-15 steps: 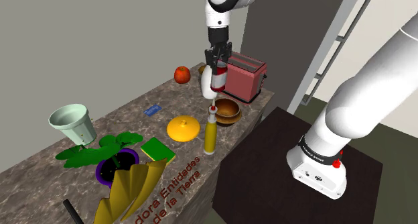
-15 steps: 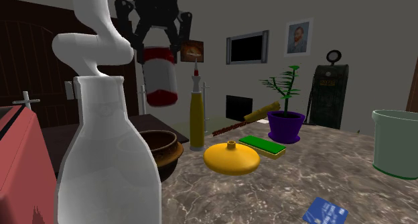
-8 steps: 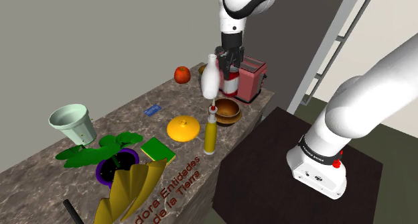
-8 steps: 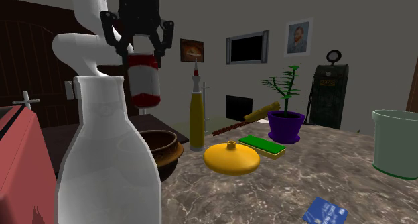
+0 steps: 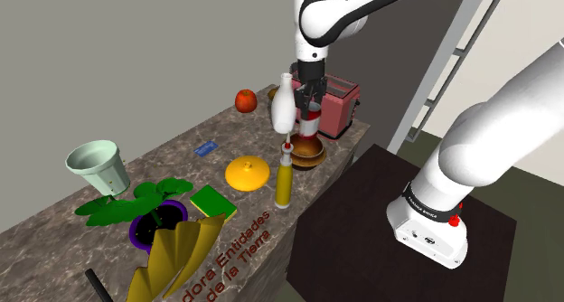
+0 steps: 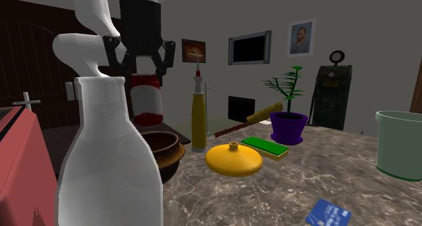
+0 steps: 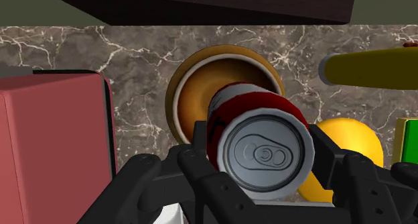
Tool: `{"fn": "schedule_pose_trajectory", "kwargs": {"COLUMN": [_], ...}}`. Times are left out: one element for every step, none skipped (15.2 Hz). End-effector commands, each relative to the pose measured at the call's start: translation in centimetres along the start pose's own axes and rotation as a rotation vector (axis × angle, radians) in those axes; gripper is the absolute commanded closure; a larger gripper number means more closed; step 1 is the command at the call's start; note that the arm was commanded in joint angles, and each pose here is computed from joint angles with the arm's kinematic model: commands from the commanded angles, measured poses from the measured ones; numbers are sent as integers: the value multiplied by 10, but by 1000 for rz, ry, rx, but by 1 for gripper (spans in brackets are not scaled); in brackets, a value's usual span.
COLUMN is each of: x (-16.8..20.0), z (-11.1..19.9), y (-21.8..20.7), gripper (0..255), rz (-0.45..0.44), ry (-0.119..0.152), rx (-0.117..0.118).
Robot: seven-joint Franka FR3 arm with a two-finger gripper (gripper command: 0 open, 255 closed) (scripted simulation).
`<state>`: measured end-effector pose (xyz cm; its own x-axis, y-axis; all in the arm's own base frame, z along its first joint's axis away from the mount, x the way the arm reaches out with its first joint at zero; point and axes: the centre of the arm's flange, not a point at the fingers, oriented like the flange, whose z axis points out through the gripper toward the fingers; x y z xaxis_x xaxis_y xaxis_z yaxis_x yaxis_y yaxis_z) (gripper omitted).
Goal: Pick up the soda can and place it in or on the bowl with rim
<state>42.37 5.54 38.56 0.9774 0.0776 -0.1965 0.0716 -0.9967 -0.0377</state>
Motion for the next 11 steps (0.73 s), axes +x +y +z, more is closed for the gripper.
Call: {"fn": "schedule_pose_trajectory", "kwargs": {"x": [2,3,5,6,7,8,9,9,9,9,9], "z": [10,16,21,26,31,36,44,44,44,44,44], "y": [0,0,0,0,0,1,1,1,1,1,1], "gripper": [255,255,255,255,255,255,255,255,255,255,255], "rz": [0,0,0,0,0,0,0,0,0,0,0], "ry": [1,1,1,1,1,1,1,1,1,1,1], "rx": [0,0,0,0,0,0,0,0,0,0,0]}}
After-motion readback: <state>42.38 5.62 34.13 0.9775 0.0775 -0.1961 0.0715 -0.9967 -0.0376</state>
